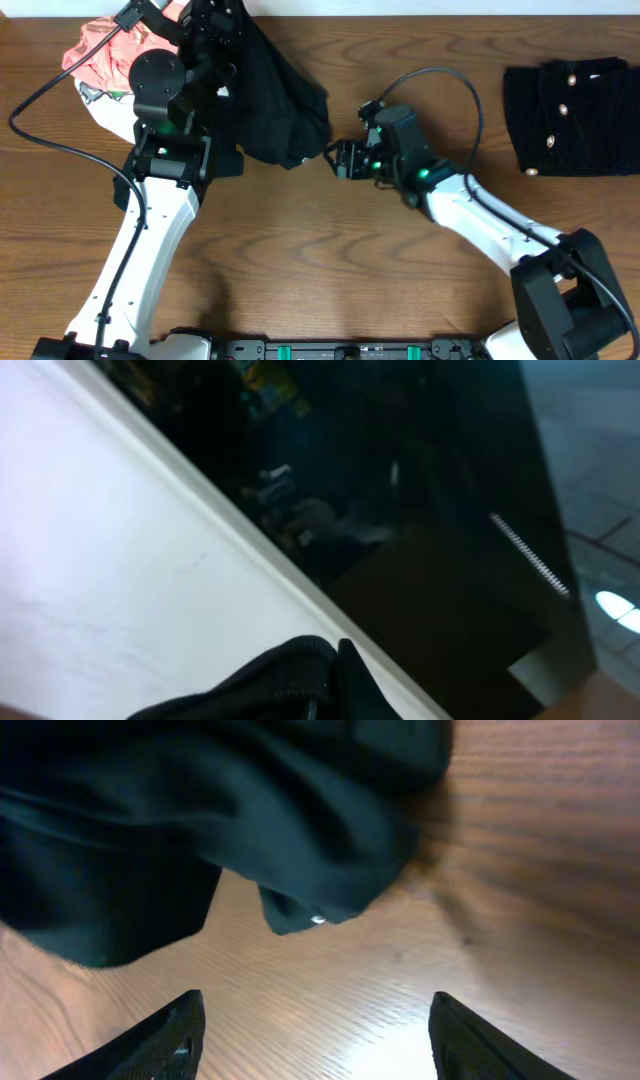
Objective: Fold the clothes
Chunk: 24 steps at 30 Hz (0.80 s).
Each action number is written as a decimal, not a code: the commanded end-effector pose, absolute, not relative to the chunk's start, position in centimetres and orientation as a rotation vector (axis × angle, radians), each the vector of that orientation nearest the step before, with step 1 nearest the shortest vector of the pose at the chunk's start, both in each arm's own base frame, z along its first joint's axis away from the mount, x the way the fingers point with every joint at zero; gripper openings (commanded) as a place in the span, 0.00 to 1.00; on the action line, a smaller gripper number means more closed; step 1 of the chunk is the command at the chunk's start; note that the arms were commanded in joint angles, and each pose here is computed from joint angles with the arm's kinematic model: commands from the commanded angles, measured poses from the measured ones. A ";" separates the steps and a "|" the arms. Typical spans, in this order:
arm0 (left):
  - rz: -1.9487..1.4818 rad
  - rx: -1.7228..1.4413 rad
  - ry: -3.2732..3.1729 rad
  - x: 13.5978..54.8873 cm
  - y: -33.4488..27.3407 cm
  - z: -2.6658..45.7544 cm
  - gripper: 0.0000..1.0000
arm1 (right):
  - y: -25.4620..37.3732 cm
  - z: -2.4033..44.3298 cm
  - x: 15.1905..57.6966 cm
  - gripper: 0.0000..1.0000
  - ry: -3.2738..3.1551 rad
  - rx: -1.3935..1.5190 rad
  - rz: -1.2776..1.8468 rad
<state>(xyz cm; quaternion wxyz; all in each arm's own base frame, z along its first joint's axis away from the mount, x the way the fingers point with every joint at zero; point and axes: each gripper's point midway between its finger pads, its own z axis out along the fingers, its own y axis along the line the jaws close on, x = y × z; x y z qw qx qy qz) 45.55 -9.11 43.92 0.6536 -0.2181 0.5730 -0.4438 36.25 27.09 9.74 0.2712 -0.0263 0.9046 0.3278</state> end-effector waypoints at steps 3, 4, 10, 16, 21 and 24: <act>-1.091 -0.448 1.243 44.1 -9.7 46.8 0.06 | 27.7 7.7 36.5 0.68 2.429 0.061 0.807; -1.097 -0.439 1.244 44.0 -9.8 46.9 0.06 | 27.8 7.3 36.6 0.67 2.429 0.061 0.794; -1.120 -0.401 1.229 42.8 -10.1 48.1 0.06 | 28.6 5.4 37.5 0.64 2.409 0.058 0.794; -1.140 -0.362 1.189 40.7 -10.1 50.2 0.06 | 28.7 4.5 38.6 0.63 2.372 0.071 0.778; -1.168 -0.309 1.170 39.0 -10.5 51.7 0.06 | 29.0 5.2 39.4 0.61 2.318 0.074 0.793; -1.185 -0.285 1.165 38.2 -10.7 52.2 0.06 | 29.2 5.7 39.8 0.59 2.288 0.071 0.810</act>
